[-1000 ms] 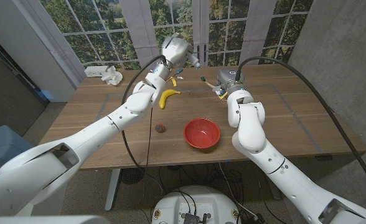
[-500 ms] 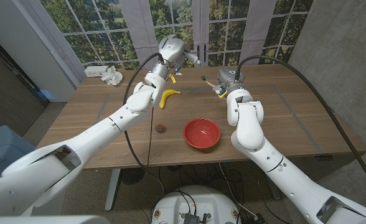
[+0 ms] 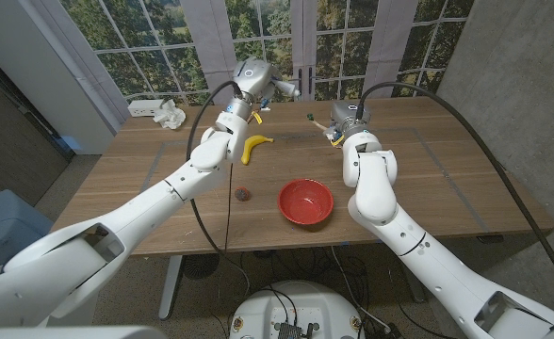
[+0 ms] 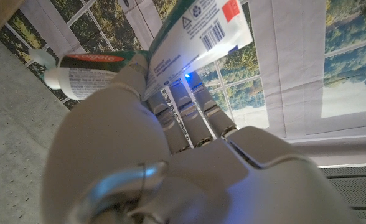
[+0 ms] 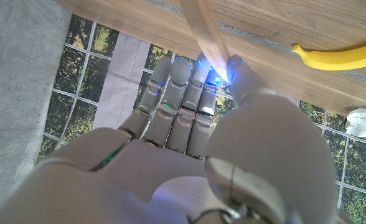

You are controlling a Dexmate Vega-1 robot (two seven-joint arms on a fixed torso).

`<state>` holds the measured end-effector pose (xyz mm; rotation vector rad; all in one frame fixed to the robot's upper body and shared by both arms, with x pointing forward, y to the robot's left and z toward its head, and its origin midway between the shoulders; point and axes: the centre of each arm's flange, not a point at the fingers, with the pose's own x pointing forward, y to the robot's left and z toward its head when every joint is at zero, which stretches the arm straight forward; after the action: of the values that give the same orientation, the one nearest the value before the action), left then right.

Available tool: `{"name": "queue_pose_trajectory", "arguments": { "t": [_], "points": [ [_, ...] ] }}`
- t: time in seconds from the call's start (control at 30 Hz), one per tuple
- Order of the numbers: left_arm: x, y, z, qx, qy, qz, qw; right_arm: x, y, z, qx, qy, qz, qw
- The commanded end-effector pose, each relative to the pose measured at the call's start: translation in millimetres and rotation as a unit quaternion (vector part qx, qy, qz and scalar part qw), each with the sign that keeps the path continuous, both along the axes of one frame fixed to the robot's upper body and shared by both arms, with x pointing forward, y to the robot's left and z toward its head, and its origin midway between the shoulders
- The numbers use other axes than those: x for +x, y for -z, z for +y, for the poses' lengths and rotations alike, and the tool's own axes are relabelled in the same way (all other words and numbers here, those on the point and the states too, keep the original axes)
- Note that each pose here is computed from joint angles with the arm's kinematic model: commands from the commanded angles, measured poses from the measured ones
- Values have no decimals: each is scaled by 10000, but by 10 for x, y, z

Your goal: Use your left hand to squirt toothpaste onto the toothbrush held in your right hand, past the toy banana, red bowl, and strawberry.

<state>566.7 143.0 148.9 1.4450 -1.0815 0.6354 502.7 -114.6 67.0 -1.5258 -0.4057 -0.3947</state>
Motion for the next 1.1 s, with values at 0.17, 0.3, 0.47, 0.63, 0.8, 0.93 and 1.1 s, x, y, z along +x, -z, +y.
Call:
{"name": "queue_pose_trajectory", "arguments": {
  "t": [0.17,0.3,0.47,0.63,0.8,0.93,1.1],
  "points": [
    [80,79,119,-649,300,370,9968,81,-27,-76,161,91,0,9998],
    [95,108,143,-825,370,498,9947,90,-29,-114,224,112,-7,9997],
    [104,148,173,-1019,420,663,9917,86,-33,-162,300,139,-40,9994],
    [101,190,204,-1215,476,810,9881,67,-35,-212,382,148,-86,9991],
    [93,243,236,-1461,545,1049,9822,46,-33,-275,493,163,-122,9986],
    [83,298,263,-1562,553,1169,9792,14,-24,-320,579,152,-174,9981],
    [63,349,307,-1816,635,1400,9713,-37,-4,-378,683,165,-233,9973]
  ]
}}
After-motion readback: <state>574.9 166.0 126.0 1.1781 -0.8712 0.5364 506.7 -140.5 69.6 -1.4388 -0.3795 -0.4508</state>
